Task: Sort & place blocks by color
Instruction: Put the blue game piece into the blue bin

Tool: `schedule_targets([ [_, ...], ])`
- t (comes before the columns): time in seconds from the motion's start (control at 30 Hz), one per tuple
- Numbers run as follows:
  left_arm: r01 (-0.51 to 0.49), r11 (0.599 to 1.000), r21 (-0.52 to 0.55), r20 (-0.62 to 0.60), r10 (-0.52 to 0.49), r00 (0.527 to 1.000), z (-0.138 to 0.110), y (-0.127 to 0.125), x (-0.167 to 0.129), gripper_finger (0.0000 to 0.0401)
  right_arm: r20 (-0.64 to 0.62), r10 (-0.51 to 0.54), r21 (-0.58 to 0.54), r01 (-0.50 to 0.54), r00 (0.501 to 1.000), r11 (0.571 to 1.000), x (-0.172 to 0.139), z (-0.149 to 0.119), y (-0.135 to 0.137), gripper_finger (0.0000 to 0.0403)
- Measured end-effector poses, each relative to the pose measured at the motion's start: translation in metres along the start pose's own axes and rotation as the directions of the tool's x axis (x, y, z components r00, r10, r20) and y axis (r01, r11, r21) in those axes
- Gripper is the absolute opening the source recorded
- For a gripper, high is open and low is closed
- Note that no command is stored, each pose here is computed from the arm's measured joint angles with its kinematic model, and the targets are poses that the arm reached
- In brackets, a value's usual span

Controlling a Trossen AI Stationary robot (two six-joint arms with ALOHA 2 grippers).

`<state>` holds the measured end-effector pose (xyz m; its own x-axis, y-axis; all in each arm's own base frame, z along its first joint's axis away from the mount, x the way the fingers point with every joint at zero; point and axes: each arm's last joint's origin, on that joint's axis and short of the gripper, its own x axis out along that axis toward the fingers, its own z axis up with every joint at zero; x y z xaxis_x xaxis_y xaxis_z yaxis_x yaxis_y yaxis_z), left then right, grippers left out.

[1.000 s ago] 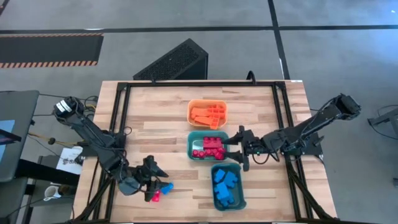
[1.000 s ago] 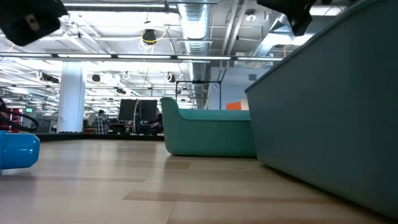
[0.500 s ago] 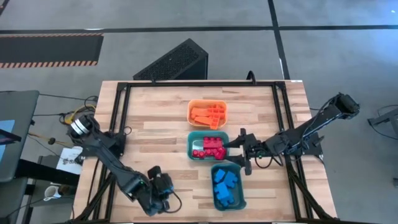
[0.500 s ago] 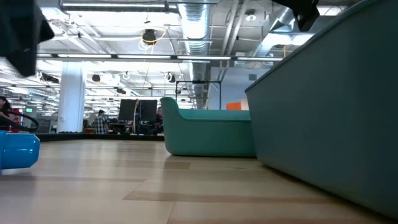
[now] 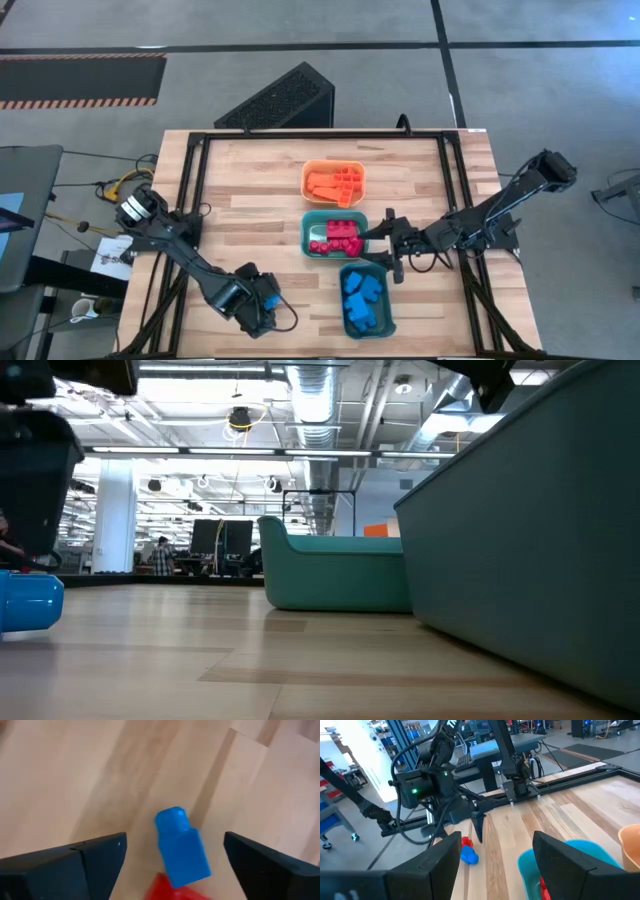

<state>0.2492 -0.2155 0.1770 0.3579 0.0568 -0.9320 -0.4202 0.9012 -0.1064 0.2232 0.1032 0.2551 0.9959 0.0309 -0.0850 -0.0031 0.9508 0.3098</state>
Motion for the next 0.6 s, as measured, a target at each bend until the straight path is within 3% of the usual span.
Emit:
schedule_targets([
  [0.17, -0.010, 1.000, -0.030, -0.052, 0.009, 0.999, 0.000, -0.001, 0.014, 0.0348, -0.021, -0.009, -0.007, 0.009, 1.000, 1.000, 0.005, -0.007, 0.000, 0.0265],
  [0.33, -0.047, 0.997, -0.057, -0.123, 0.040, 0.992, -0.002, 0.004, 0.031, 0.0341, -0.025, -0.013, -0.005, 0.013, 1.000, 1.000, 0.005, -0.007, -0.001, 0.0265],
  [0.47, -0.064, 0.998, -0.015, -0.123, 0.061, 0.991, 0.000, 0.006, 0.039, 0.0303, -0.021, -0.011, -0.003, 0.011, 1.000, 1.000, 0.005, -0.007, 0.000, 0.0265],
  [0.6, -0.064, 0.998, 0.019, -0.144, 0.066, 0.987, 0.002, 0.008, 0.042, 0.0225, -0.025, -0.013, -0.006, 0.013, 1.000, 1.000, 0.005, -0.007, -0.001, 0.0265],
])
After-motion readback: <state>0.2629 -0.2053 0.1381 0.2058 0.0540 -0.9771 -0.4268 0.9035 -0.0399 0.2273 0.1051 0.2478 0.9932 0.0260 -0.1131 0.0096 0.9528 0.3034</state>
